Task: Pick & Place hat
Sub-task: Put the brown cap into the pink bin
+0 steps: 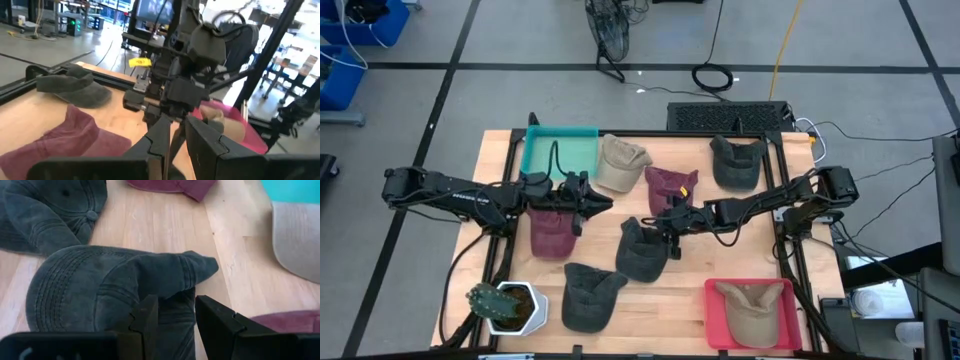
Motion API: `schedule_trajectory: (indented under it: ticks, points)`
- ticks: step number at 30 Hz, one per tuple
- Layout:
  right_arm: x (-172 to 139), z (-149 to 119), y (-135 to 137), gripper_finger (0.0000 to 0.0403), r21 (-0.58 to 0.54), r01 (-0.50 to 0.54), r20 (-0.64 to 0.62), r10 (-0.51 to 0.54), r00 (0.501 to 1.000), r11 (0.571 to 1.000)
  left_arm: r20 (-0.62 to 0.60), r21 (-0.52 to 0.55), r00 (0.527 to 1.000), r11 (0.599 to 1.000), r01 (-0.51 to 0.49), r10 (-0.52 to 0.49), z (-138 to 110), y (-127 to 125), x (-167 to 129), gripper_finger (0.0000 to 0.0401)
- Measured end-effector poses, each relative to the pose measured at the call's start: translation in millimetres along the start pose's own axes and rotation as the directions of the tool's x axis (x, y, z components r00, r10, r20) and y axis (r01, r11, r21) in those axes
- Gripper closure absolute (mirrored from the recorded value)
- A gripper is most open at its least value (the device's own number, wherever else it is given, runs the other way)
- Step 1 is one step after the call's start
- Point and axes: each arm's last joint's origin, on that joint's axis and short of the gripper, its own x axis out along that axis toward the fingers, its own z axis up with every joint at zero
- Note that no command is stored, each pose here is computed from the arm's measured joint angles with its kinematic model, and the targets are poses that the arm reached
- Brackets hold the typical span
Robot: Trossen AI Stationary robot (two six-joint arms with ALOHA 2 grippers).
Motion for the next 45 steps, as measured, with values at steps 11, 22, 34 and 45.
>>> schedule_trajectory:
  ticks: [11,22,34,45]
  points:
    - [-0.4,-1.7,2.0,0.0282,-0.027,-0.001,-0.016,0.001,1.0,1.0,-0.026,0.036,0.995,0.995,-0.097,0.098,-5.0,1.0,-0.1,0.0336]
    - [-0.4,-1.2,2.2,0.0282,-0.03,-0.003,-0.01,0.002,1.0,1.0,-0.163,0.076,0.876,0.891,-0.447,0.454,-25.3,15.9,-6.6,0.0336]
    - [-0.4,-1.2,2.1,0.0282,-0.045,-0.003,-0.01,0.002,1.0,0.999,-0.189,0.1,0.881,0.901,-0.422,0.433,-31.3,3.6,-6.7,0.0336]
    - [-0.3,1.5,1.6,0.0282,-0.041,-0.002,0.017,0.003,1.0,0.999,-0.259,0.107,0.795,0.834,-0.542,0.549,-48.0,5.5,-7.2,0.0336]
